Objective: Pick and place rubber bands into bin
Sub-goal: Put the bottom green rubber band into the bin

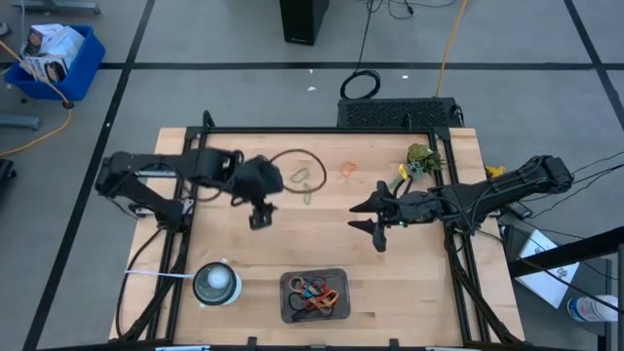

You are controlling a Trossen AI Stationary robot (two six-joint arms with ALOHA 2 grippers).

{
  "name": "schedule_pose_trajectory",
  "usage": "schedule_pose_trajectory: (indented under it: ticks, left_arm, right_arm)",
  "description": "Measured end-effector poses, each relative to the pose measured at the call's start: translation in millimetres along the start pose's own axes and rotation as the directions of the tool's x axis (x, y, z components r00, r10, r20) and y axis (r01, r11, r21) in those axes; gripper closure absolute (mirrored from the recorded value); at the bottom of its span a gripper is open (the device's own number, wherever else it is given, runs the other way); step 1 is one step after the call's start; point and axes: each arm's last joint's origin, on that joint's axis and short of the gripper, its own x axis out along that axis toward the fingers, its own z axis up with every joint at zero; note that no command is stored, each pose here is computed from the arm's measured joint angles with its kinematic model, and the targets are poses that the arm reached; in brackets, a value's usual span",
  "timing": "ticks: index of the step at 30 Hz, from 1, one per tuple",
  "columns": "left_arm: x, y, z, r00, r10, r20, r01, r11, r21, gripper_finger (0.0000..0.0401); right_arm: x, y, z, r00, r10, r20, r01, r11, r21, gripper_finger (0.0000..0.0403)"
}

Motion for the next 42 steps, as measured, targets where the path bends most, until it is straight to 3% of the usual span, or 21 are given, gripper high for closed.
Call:
schedule_pose_trajectory:
  ticks: [4, 11, 15, 20, 28, 35, 42]
  left_arm:
    - [1.4, 28.0, 3.2, 0.999, 0.036, -0.008, -0.035, 0.997, 0.063, 0.0155]
    - [27.0, 59.8, 25.7, 0.996, -0.057, 0.067, 0.041, 0.975, 0.219, 0.0155]
    - [56.1, 72.1, 33.6, 0.995, -0.097, 0.027, 0.087, 0.963, 0.253, 0.0155]
    - [98.7, 80.4, 42.6, 0.989, -0.147, -0.011, 0.145, 0.959, 0.243, 0.0155]
    - [163.1, 86.9, 41.2, 0.986, -0.091, -0.137, 0.123, 0.962, 0.243, 0.0155]
    - [193.1, 88.2, 40.9, 0.984, -0.097, -0.152, 0.132, 0.963, 0.234, 0.0155]
    - [215.8, 89.0, 21.7, 0.985, -0.07, -0.159, 0.103, 0.973, 0.206, 0.0155]
  right_arm:
    - [0.7, -2.9, 1.0, 1.0, -0.027, 0.009, 0.027, 1.0, 0.004, 0.022]
    - [2.7, -12.1, 4.2, 0.998, -0.065, 0.016, 0.065, 0.998, 0.016, 0.022]
    - [3.6, -16.5, 5.2, 0.996, -0.083, 0.014, 0.083, 0.996, 0.022, 0.022]
    - [4.0, -19.1, 6.0, 0.995, -0.094, 0.016, 0.093, 0.995, 0.027, 0.022]
    - [3.7, -21.0, 0.9, 0.993, -0.113, -0.035, 0.113, 0.993, 0.014, 0.022]
    - [-0.1, -24.1, -5.6, 0.984, -0.142, -0.106, 0.145, 0.989, 0.019, 0.022]
    - [-26.0, -26.7, 0.3, 0.965, -0.26, -0.025, 0.26, 0.965, 0.023, 0.022]
